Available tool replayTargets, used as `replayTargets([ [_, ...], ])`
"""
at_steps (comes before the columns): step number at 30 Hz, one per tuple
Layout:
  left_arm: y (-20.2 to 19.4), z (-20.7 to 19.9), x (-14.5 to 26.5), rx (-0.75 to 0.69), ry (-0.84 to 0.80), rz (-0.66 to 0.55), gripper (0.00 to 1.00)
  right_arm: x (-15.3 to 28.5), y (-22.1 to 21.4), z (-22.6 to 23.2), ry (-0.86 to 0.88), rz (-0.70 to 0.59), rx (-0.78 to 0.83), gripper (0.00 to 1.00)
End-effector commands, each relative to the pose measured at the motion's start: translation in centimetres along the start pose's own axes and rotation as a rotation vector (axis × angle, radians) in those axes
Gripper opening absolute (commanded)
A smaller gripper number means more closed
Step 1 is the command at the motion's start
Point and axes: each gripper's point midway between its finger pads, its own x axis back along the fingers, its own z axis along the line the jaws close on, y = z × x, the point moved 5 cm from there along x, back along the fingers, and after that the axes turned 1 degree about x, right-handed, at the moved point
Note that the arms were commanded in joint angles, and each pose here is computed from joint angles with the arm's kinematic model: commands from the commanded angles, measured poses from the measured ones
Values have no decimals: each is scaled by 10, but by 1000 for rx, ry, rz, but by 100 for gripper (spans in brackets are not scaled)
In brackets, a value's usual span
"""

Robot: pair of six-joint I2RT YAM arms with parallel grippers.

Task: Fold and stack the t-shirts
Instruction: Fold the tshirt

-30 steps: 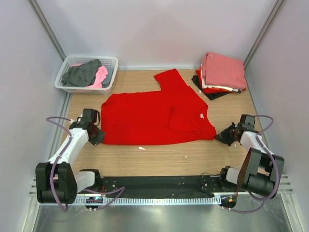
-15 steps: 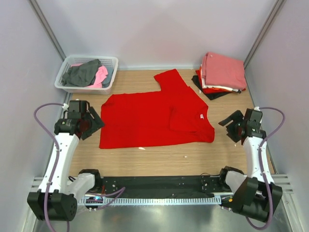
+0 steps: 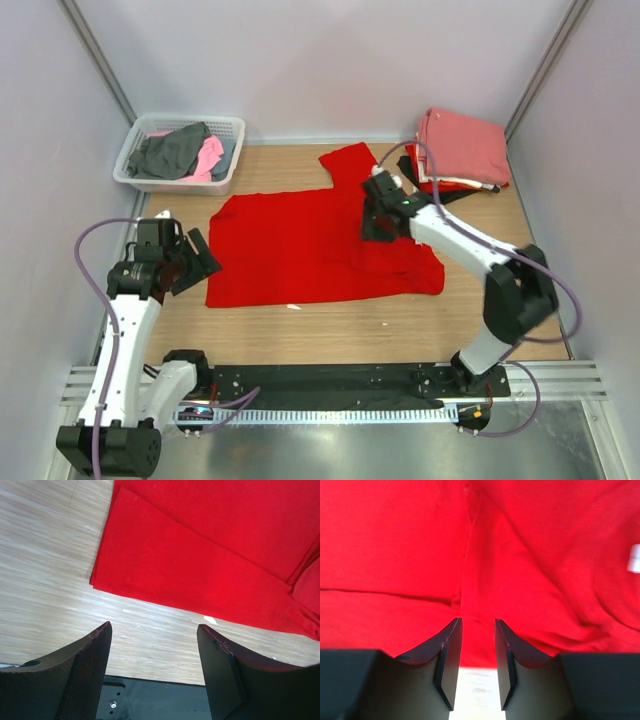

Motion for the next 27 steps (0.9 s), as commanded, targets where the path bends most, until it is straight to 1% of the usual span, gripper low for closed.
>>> replayTargets([
  [1,2,-1,9,-6,-33,-53,70,-17,-5,16,-101,52,163,38],
  [4,3,1,10,0,-24,-69,70,-34,-14,27,-130,99,224,38],
  [11,3,1,11,2,-23,-66,70,-58,-32,33,-160,171,281,36],
  [19,3,1,11,3,-19,-65,70,-73,-43,32,-172,207,294,36],
  [27,3,2,11,5,-15,-67,70,-79,-50,37,-156,219,308,36],
])
